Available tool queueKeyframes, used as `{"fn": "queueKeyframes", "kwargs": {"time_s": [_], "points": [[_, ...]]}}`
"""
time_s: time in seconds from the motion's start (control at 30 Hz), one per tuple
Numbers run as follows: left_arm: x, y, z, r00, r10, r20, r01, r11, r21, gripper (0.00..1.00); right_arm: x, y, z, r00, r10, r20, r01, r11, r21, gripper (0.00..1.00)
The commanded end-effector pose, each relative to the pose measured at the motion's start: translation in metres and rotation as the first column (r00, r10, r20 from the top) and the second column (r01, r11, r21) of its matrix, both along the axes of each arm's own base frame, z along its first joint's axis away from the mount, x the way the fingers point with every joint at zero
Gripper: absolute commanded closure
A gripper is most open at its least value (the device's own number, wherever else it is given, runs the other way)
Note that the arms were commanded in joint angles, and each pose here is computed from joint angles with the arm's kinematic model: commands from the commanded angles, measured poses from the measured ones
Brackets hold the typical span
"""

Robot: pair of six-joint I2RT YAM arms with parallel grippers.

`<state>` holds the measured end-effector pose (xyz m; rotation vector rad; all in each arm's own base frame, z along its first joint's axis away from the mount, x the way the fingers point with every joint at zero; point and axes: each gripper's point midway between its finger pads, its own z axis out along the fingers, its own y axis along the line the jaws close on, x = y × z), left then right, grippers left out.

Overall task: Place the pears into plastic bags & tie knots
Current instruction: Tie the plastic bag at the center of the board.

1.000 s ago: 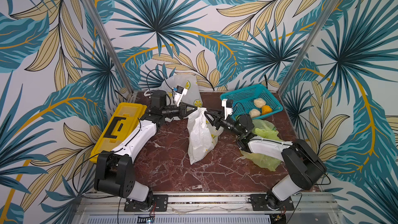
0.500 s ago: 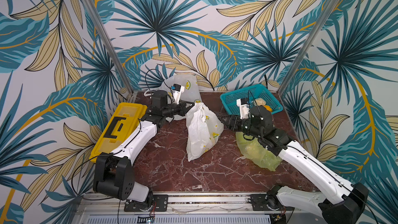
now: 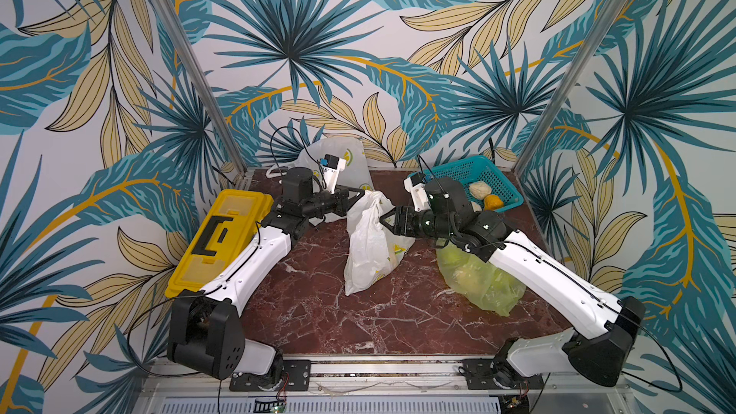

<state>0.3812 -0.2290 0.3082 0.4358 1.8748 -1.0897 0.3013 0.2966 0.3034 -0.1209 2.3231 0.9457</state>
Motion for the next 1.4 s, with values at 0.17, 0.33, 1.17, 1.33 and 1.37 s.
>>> {"fn": "queueKeyframes", "kwargs": {"time_s": [0.17, 0.33, 1.17, 1.33, 1.37], "points": [[-0.007, -0.005, 0.016, 0.999, -0.024, 0.042, 0.024, 1.0, -0.011, 1.0, -0.002, 0.018, -0.003, 0.999, 0.03, -0.018, -0.03, 1.0, 0.009, 0.44], [-0.01, -0.005, 0.02, 0.998, -0.029, 0.053, 0.03, 0.999, -0.011, 1.0, 0.005, 0.014, -0.021, 1.0, 0.012, -0.021, -0.014, 0.998, -0.065, 0.66], [-0.022, -0.001, 0.02, 0.997, -0.075, 0.031, 0.074, 0.997, 0.025, 1.0, -0.013, -0.065, -0.035, 0.996, 0.038, 0.08, -0.018, 0.97, -0.241, 0.6], [-0.028, -0.01, 0.027, 0.993, -0.111, 0.041, 0.111, 0.994, 0.015, 1.0, -0.005, -0.048, 0.005, 0.972, 0.124, 0.202, -0.078, 0.973, -0.218, 0.32], [-0.029, -0.012, 0.029, 0.992, -0.122, 0.042, 0.121, 0.993, 0.01, 1.0, 0.001, -0.042, 0.003, 0.969, 0.135, 0.208, -0.085, 0.969, -0.231, 0.3]]}}
